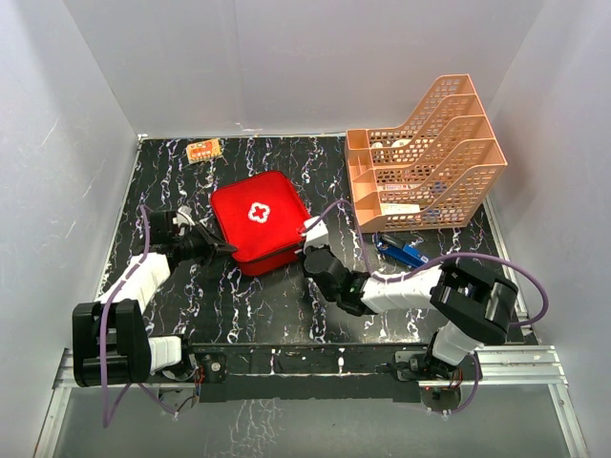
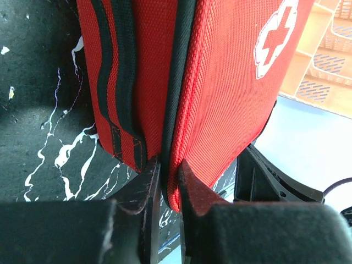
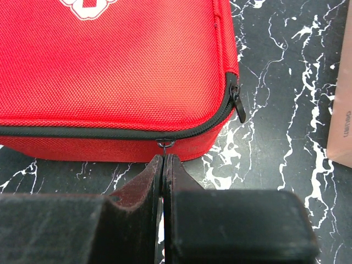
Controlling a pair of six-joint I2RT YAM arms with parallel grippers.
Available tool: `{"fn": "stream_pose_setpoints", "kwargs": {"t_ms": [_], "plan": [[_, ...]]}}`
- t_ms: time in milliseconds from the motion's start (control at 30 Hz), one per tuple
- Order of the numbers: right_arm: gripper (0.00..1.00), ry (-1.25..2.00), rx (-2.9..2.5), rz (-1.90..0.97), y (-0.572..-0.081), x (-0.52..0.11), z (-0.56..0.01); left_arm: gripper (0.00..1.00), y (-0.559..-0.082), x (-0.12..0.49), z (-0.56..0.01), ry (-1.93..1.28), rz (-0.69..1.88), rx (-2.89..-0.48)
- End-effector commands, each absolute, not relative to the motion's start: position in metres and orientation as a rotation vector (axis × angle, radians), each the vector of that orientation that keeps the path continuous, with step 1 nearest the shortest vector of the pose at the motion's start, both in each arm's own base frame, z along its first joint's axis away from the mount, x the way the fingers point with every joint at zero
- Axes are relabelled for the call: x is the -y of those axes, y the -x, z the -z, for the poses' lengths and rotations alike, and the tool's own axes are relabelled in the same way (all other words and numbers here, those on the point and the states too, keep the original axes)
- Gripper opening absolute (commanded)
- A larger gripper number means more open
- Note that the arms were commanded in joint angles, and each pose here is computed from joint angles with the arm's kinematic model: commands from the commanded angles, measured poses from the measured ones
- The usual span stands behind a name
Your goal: Organize the medicine kit
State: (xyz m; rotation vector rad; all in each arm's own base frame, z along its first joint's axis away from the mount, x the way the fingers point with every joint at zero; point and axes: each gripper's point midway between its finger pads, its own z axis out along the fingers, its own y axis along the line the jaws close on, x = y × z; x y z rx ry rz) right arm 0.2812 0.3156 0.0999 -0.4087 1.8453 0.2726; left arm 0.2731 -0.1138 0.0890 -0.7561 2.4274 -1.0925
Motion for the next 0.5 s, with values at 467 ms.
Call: {"fn": "stream_pose_setpoints", "kwargs": {"t_ms": [467], "plan": [[0.00, 0.283, -1.785, -0.072, -0.329, -0.233, -0.122, 0.00, -0.263, 0.092, -0.083, 0.771, 0.847, -2.504]]}}
